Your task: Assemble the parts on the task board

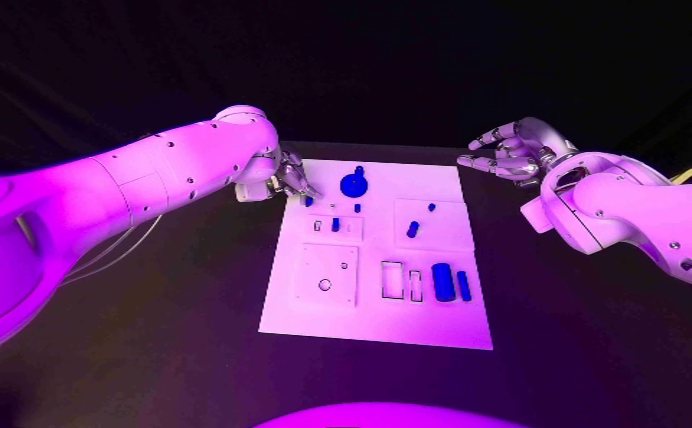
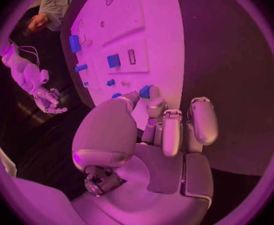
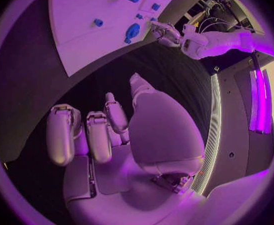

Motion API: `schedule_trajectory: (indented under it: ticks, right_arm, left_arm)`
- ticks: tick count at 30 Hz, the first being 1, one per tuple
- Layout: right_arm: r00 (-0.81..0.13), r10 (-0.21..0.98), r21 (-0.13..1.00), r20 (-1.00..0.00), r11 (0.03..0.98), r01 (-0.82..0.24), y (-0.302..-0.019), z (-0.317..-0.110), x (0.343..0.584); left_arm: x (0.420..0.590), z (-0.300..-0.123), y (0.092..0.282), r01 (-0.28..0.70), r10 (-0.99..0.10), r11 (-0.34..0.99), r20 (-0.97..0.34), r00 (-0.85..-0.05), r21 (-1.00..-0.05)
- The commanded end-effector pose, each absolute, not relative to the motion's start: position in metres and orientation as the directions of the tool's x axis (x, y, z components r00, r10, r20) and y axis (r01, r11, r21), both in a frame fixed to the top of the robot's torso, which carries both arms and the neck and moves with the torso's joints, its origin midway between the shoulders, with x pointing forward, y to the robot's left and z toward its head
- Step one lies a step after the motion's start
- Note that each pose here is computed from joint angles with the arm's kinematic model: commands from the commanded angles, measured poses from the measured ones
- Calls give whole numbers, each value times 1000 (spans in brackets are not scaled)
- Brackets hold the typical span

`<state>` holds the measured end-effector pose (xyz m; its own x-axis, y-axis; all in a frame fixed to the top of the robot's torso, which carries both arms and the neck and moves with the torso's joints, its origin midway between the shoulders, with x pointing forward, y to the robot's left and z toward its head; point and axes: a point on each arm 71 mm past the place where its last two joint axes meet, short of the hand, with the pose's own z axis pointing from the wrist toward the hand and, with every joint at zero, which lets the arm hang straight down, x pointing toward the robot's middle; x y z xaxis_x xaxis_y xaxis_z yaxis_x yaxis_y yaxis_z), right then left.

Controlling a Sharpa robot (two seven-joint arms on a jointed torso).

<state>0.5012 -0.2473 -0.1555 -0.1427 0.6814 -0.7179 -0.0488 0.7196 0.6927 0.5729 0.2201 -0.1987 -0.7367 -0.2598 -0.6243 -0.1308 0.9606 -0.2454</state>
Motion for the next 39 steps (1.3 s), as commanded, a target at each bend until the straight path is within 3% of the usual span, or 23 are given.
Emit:
schedule_trajectory:
  ticks: [1,24,39]
  right_arm:
    - [-146,680,692,-719,720,-52,-246,-156,501]
    - [-146,679,690,-720,722,-48,-248,-156,501]
    - [-143,679,690,-720,723,-45,-250,-156,501]
  left_arm:
    - [572,-199,218,-133,-272,956,-619,-737,-261]
    - [566,-197,226,-163,-331,932,-581,-744,-323]
    - [546,-194,216,-134,-327,914,-499,-803,-383]
